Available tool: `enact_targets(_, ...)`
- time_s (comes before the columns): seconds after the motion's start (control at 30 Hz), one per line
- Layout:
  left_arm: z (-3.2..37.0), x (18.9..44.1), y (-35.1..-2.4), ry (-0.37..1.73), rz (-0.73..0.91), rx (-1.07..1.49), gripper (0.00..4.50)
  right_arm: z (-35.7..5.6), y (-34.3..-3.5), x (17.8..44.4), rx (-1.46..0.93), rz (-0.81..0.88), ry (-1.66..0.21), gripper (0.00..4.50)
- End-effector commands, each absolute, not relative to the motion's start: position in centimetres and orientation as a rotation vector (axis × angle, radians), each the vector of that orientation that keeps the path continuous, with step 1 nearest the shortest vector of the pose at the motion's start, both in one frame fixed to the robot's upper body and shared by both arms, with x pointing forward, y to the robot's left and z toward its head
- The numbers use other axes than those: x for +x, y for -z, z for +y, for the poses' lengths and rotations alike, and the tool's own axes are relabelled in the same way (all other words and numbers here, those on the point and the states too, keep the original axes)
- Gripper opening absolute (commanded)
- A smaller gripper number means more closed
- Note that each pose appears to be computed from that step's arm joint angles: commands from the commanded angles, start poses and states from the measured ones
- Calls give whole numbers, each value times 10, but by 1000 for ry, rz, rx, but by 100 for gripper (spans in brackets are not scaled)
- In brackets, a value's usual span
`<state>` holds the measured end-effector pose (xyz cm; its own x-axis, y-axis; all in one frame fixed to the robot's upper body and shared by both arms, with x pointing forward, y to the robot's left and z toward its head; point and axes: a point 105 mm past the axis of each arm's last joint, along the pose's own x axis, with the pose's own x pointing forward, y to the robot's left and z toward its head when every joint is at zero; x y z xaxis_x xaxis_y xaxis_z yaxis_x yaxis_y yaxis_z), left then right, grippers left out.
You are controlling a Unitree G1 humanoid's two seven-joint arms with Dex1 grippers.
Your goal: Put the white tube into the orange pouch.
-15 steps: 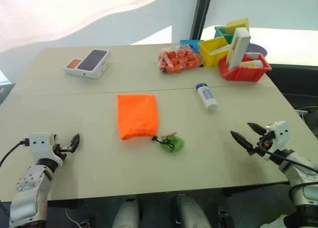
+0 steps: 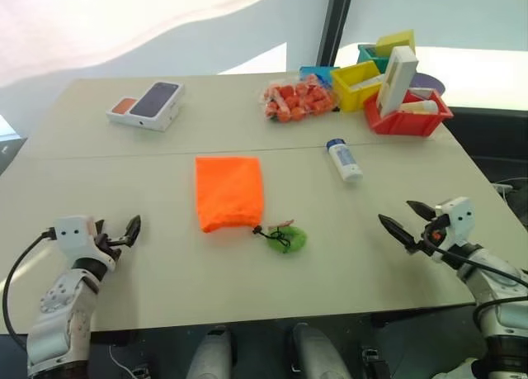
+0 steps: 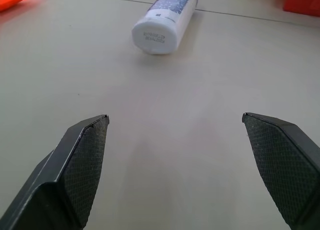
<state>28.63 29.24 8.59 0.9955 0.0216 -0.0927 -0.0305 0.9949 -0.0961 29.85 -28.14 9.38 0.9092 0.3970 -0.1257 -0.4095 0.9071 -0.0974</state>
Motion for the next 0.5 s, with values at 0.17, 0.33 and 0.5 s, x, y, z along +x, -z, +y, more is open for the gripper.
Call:
enact_targets(0.17,241,292,-126,228,-27,69,450,-254,-119,297,-108,21,-524,444)
enact_targets(0.33,200,280,-141,496,-69,221,450,-222,-116,281,-74,51,-653,444)
enact_targets(0.5,167,262,-137,749,-46,395,450,-181,-116,269,-53,62,-796,444)
